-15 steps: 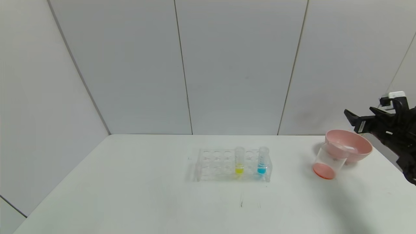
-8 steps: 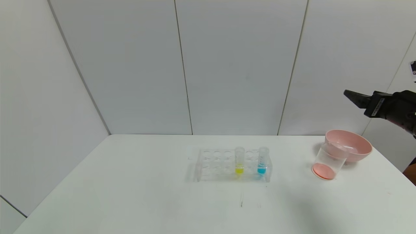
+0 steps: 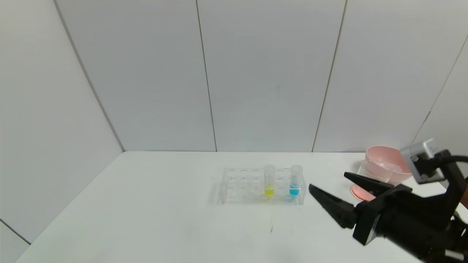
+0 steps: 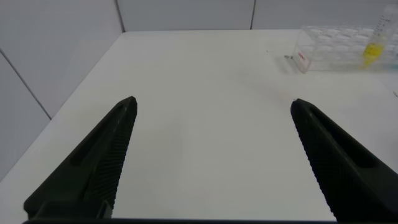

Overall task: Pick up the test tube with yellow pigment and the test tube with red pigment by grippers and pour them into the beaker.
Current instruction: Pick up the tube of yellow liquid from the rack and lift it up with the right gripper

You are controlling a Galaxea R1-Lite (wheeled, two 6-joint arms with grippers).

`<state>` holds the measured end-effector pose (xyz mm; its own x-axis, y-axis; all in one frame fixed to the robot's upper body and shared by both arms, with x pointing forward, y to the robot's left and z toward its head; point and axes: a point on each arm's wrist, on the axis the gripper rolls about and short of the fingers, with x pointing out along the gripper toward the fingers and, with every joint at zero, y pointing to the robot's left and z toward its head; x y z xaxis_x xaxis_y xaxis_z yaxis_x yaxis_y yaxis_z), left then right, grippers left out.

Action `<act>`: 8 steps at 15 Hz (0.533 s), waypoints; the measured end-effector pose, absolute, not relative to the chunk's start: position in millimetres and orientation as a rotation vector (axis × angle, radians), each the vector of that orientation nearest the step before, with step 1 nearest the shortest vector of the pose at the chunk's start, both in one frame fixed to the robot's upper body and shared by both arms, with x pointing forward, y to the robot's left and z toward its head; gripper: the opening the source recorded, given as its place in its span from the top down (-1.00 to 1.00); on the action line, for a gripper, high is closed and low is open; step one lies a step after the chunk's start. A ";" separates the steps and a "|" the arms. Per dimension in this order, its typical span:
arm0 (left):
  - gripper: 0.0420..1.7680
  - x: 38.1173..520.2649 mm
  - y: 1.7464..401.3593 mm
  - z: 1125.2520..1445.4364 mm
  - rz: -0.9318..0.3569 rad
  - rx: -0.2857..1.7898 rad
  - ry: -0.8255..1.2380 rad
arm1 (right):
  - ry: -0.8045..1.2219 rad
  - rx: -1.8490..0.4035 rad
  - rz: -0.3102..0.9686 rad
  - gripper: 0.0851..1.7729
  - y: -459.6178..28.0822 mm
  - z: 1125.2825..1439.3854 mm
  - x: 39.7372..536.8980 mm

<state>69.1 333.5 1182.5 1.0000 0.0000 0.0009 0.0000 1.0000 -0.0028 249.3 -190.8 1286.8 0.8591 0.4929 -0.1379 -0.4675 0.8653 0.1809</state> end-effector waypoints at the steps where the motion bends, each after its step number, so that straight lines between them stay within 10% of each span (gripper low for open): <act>1: -1.00 69.1 333.5 1182.5 0.000 -0.003 -0.001 | 0.189 0.133 0.498 -0.88 -179.2 1278.0 242.2; 8: -1.00 69.1 333.5 1182.5 0.000 -0.003 -0.001 | 0.246 0.070 0.440 -0.91 -119.0 1219.0 264.7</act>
